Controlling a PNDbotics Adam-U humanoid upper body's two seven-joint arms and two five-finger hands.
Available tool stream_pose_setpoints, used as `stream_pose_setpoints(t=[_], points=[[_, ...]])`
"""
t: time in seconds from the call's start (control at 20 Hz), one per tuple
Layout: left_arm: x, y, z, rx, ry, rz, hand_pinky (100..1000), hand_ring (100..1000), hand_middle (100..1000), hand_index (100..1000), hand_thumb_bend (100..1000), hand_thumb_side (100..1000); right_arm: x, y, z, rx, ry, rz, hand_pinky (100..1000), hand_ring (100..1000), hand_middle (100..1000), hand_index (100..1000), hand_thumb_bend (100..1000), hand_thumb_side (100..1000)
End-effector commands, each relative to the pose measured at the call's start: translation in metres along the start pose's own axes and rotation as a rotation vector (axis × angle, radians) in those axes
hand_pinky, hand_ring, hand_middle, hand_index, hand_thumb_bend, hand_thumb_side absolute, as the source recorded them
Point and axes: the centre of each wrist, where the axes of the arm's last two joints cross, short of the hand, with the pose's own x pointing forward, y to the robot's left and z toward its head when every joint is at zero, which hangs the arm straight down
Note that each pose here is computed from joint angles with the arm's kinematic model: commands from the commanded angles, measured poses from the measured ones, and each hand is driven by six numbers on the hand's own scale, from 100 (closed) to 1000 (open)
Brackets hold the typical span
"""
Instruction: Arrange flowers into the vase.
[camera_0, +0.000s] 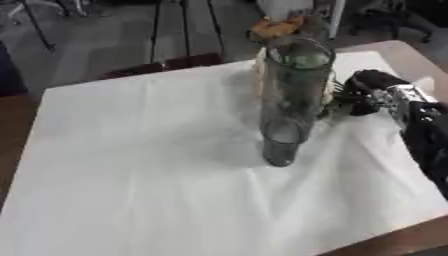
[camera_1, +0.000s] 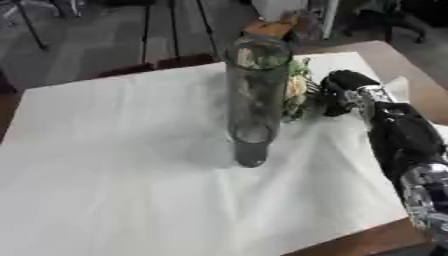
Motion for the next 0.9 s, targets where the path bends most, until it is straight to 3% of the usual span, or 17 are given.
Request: stream_pose_setpoints(t=[0.05, 0.15, 0.4, 0.65, 0.9], points=[[0.004, 0.004, -0.003, 0.01, -0.021, -0.011, 711, 668, 647, 835, 520, 967, -0.005, -0.027, 0.0, -0.109, 0.044, -0.024, 100, 100, 100, 100, 345, 100], [0.004, 0.005, -0.003, 0.016, -0.024, -0.014, 711, 668, 647, 835, 520, 967, 0.002, -0.05, -0.005, -0.234, 0.06, -0.085, 100, 100, 100, 100, 345, 100], [0.004, 0.004, -0.004, 0.015, -0.026, -0.016, 712, 668, 647, 834, 521, 967, 0.007, -0.069, -0.003, -0.462, 0.137, -0.236, 100, 100, 100, 100, 343, 100], [0.004, 0.004, -0.004, 0.01, -0.028, -0.018, 713, 668, 647, 834, 522, 967, 0.002, -0.072, 0.006, -0.641, 0.191, -0.358, 100, 100, 100, 100, 341, 100], [0.004, 0.005, -0.004, 0.007, -0.028, -0.02, 714, 668, 647, 834, 522, 967, 0.001, -0.07, 0.008, -0.679, 0.2, -0.416, 100, 100, 100, 100, 334, 100]])
